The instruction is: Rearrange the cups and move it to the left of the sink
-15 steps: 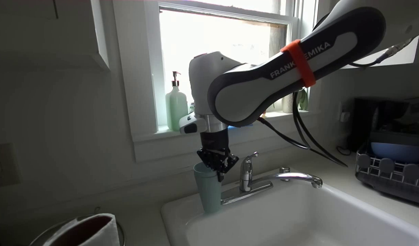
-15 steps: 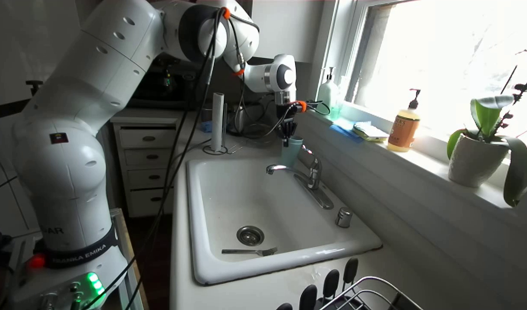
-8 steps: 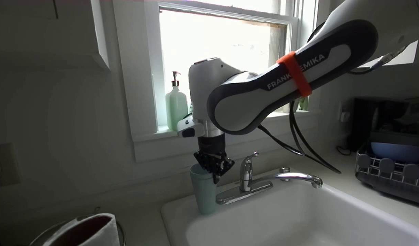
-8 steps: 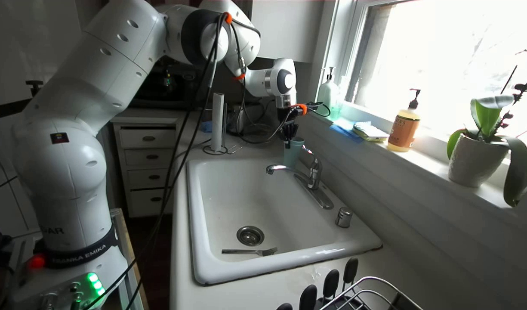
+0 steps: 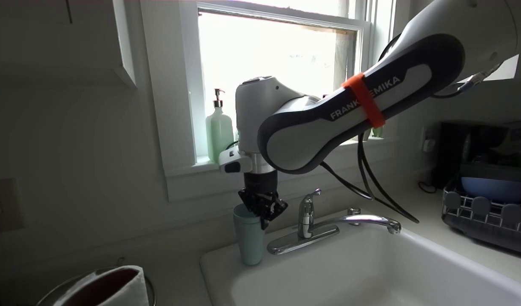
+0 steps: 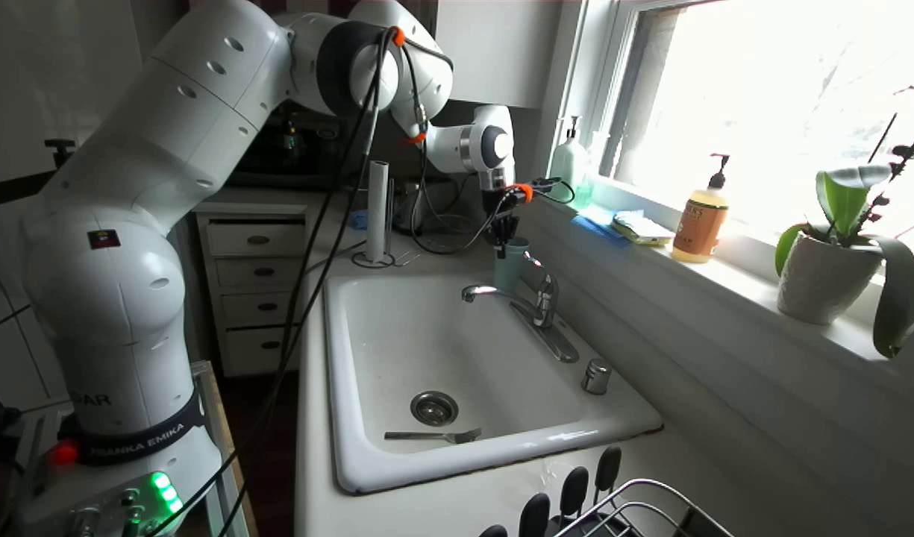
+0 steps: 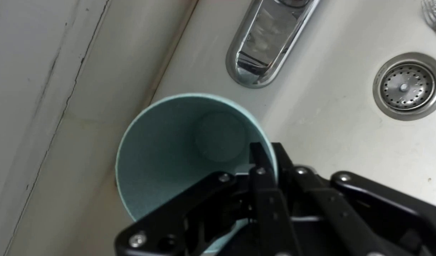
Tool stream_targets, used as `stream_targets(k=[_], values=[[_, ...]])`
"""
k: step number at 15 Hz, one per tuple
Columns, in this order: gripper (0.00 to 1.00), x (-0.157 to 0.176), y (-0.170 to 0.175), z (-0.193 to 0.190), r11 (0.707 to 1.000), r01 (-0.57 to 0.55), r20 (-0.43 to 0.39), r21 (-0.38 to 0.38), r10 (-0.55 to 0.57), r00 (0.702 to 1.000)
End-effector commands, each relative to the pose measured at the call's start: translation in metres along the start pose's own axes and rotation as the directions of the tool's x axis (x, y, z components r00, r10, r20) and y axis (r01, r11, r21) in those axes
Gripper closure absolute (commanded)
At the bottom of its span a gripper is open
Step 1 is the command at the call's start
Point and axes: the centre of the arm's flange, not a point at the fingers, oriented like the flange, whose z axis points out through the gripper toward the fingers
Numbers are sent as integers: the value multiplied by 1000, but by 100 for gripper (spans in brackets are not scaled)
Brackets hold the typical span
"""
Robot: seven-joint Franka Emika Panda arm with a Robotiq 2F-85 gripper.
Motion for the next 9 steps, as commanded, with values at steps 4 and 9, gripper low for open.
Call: stream_targets(k=[4,9], values=[[98,10,14,1,999,4,-7,-51,-5,1000],[85,17,19,1,998,16,-7,-59,-16,1000]])
